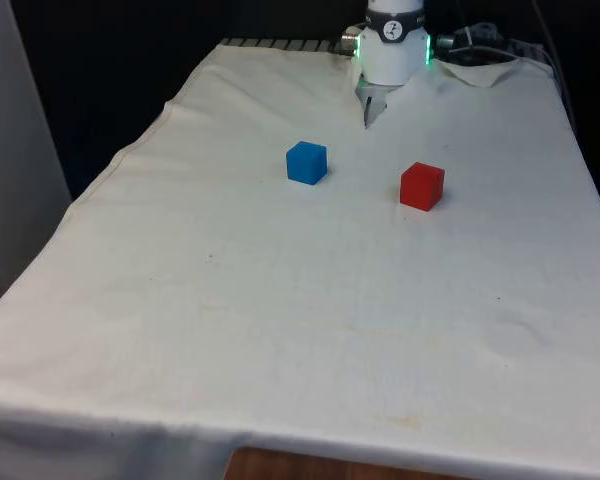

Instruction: Stack the two cubes.

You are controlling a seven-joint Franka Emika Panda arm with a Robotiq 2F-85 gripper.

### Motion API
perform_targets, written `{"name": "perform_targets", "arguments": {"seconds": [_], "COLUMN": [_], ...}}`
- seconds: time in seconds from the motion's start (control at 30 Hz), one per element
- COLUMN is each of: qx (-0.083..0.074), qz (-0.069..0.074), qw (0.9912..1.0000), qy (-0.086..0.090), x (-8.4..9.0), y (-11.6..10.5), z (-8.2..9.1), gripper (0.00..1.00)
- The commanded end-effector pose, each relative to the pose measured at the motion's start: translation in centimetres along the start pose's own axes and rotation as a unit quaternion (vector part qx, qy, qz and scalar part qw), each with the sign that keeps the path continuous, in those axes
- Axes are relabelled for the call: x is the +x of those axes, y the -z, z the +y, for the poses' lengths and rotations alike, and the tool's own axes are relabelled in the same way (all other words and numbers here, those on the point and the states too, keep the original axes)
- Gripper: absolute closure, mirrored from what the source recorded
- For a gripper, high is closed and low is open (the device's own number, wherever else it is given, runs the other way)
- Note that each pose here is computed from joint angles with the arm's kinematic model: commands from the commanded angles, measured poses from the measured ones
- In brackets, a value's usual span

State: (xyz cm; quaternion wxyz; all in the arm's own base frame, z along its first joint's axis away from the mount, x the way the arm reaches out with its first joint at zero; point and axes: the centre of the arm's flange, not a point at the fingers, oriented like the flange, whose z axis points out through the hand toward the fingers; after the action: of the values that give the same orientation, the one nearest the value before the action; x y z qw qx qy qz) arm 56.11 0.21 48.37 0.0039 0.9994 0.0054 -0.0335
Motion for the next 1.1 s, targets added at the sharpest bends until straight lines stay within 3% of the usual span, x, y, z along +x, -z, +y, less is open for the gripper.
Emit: {"name": "perform_targets", "arguments": {"seconds": [0.0, 0.23, 0.27, 0.3, 0.57, 0.6, 0.63, 0.9, 0.93, 0.97, 1.07], "qx": [-0.002, -0.008, -0.005, -0.009, -0.015, -0.011, -0.016, -0.019, -0.015, -0.020, -0.021], "qz": [0.001, 0.002, -0.003, 0.002, 0.003, -0.002, 0.003, 0.003, -0.004, 0.003, 0.003], "qw": [1.00000, 0.99996, 0.99998, 0.99996, 0.99988, 0.99993, 0.99985, 0.99980, 0.99986, 0.99978, 0.99975], "qy": [0.000, 0.003, 0.002, 0.003, 0.004, 0.005, 0.004, 0.005, 0.007, 0.006, 0.006], "x": [-0.4, -1.8, -1.5, -2.0, -3.9, -3.7, -4.3, -5.8, -5.6, -6.2, -6.9], "y": [0.1, 0.1, 0.0, 0.1, 0.1, 0.0, 0.1, -0.1, -0.2, -0.2, -0.4], "z": [0.1, 0.1, 0.1, 0.0, 0.1, 0.2, 0.1, 0.2, 0.2, 0.2, 0.2], "gripper": [0.00, 0.00, 0.00, 0.00, 0.00, 0.00, 0.00, 0.00, 0.00, 0.00, 0.00]}}
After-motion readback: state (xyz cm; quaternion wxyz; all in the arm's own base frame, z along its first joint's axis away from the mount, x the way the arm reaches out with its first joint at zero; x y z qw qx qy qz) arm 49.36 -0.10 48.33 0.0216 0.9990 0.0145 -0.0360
